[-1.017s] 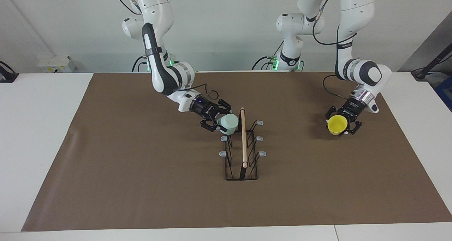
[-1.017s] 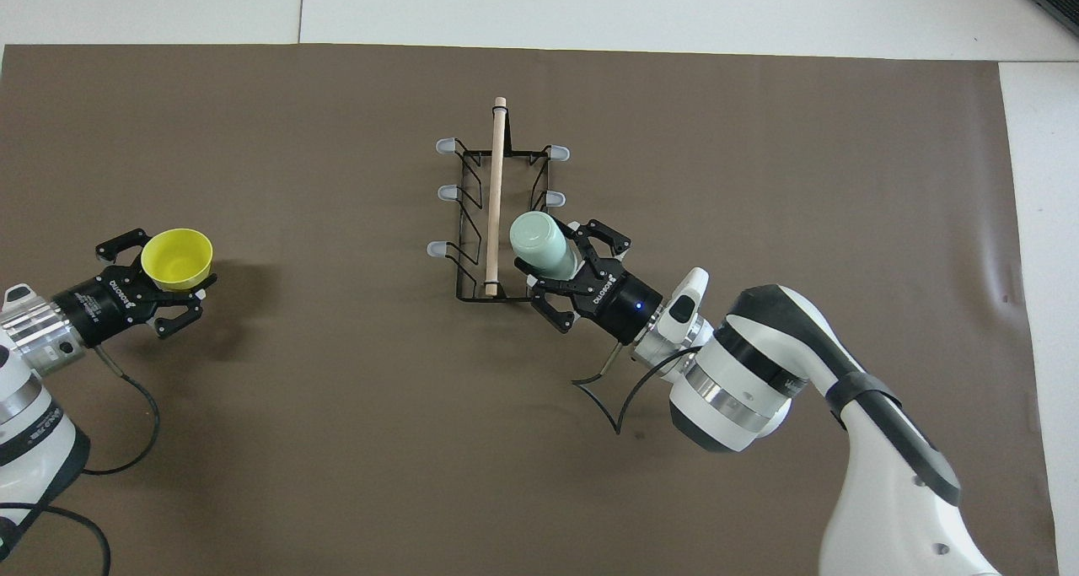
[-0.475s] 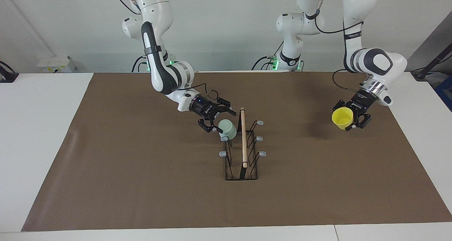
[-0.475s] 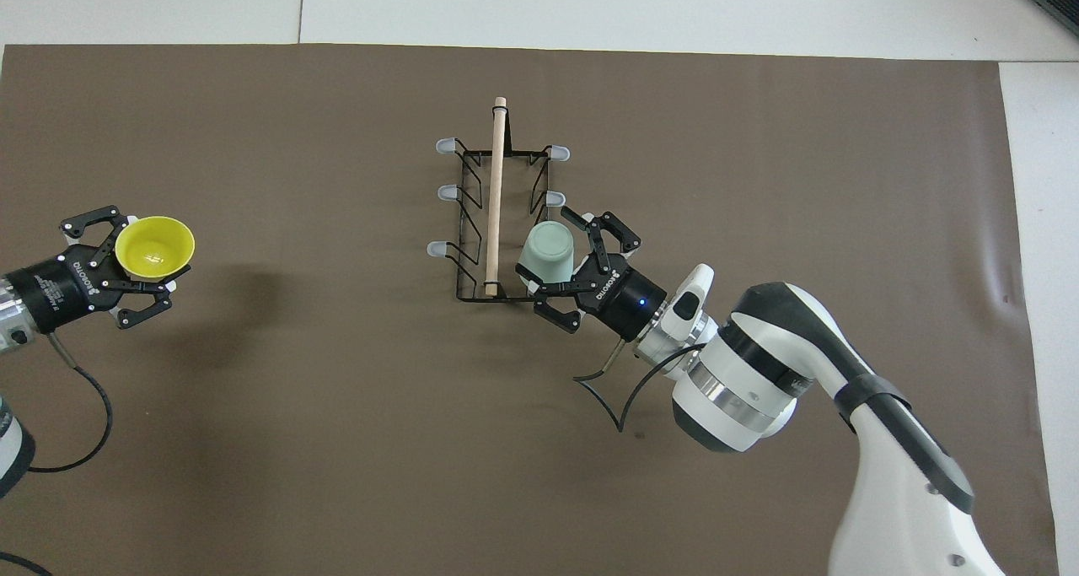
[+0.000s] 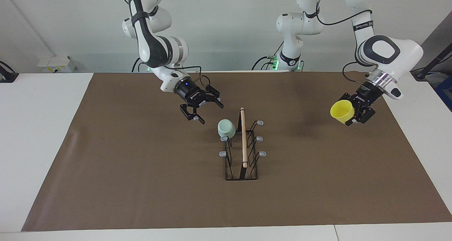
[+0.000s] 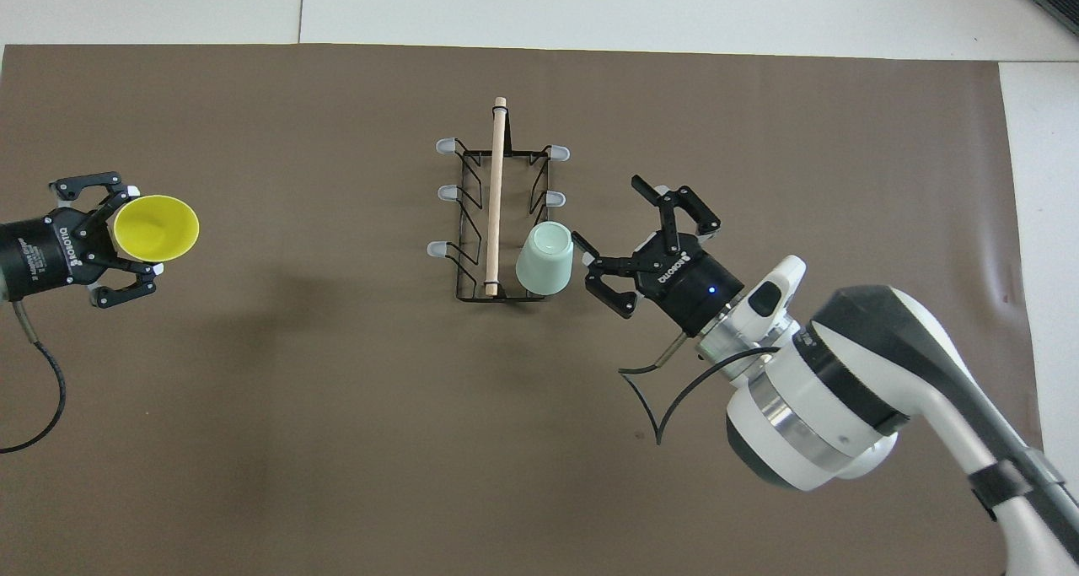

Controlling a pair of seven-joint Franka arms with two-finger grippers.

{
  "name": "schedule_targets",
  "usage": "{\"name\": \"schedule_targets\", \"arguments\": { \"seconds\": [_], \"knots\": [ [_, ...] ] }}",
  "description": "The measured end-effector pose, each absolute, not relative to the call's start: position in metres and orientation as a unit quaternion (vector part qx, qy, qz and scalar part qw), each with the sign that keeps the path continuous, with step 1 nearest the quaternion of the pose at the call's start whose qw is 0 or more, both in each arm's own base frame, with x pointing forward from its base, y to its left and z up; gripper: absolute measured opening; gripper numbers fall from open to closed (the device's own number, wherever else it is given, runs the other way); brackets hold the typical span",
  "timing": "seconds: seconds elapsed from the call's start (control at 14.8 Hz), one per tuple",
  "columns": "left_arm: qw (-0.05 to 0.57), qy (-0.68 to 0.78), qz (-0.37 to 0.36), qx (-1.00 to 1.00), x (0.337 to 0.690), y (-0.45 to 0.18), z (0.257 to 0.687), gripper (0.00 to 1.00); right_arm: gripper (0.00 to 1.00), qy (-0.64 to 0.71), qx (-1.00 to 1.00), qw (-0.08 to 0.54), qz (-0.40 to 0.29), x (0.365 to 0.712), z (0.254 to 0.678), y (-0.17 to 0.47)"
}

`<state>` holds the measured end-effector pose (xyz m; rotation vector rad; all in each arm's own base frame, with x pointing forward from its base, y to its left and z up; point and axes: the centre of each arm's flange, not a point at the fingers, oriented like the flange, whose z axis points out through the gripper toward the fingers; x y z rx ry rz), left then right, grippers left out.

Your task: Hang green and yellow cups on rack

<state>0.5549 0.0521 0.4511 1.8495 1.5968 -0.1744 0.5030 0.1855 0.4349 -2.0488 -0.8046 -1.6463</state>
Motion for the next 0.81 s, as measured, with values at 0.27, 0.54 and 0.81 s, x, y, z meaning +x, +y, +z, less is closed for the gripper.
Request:
{"name": "schedule_targets", "arguments": {
  "seconds": [0.27,0.54,0.81],
  "knots": [
    [0.248,0.529,-0.018,0.812,0.56,-0.014,0.468,0.66,1.0,-0.352,-0.728,0.138,-0.572,0.518,0.467,0.138],
    [0.2,0.48,0.08,0.85,0.565,-0.077,0.489,0.66,1.0,-0.421,-0.717,0.061,-0.552,0.534,0.475,0.09],
    [0.159,0.437,0.162,0.87,0.563,-0.125,0.499,0.66,1.0,-0.504,-0.698,-0.023,-0.508,0.547,0.482,0.04]
  ]
}}
